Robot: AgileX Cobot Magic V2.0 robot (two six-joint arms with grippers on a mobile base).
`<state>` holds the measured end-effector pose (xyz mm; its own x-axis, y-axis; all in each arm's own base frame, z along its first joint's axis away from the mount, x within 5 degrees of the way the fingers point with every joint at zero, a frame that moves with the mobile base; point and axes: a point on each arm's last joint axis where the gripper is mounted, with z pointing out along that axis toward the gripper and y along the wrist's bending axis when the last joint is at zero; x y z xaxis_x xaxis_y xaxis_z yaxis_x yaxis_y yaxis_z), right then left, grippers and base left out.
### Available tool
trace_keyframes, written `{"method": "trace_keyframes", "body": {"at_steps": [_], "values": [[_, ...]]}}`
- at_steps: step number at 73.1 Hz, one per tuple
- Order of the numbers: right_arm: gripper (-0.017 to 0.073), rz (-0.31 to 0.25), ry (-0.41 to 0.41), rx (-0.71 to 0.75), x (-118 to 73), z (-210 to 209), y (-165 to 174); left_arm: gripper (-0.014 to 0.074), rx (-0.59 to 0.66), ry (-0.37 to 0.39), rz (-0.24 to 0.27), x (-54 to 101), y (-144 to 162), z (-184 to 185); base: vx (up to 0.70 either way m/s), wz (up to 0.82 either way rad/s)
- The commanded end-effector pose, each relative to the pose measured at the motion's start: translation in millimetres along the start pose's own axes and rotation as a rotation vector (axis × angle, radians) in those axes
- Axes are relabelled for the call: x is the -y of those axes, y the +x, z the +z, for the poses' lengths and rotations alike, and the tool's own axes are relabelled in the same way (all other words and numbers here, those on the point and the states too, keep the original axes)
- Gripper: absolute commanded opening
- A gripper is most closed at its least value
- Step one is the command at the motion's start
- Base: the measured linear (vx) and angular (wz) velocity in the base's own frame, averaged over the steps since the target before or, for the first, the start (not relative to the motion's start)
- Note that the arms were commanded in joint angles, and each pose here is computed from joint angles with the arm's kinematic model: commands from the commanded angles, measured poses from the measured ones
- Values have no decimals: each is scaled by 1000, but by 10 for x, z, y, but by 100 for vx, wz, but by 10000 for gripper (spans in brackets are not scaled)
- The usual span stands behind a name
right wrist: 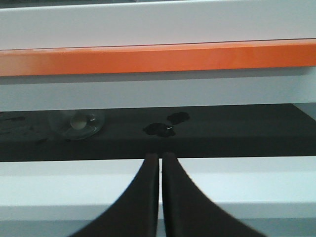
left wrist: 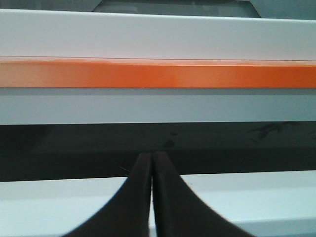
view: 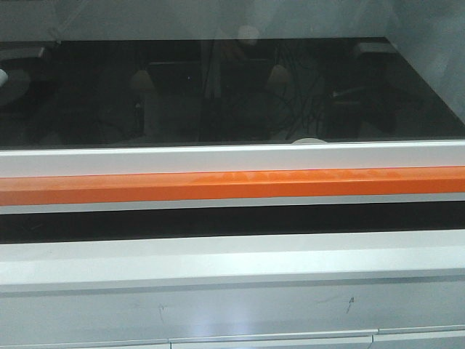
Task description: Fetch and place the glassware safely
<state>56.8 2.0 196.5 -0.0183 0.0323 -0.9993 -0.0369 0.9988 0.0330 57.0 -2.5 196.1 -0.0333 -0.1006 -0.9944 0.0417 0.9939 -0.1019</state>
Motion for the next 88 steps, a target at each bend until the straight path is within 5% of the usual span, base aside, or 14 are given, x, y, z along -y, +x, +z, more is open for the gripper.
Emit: {"method": "trace_keyframes", "body": {"at_steps": [1, 79, 88], "values": [[-6, -9, -3, 59, -2, 6, -9, -7, 64, 8, -16, -2, 24, -1, 0, 0], [-6, -14, -4, 70, -3, 5, -22, -7, 64, 8, -16, -2, 24, -1, 0, 0], [-6, 7, -7, 117, -5, 0, -70, -7, 139, 14, 35, 7, -49, -9, 0, 0]]}}
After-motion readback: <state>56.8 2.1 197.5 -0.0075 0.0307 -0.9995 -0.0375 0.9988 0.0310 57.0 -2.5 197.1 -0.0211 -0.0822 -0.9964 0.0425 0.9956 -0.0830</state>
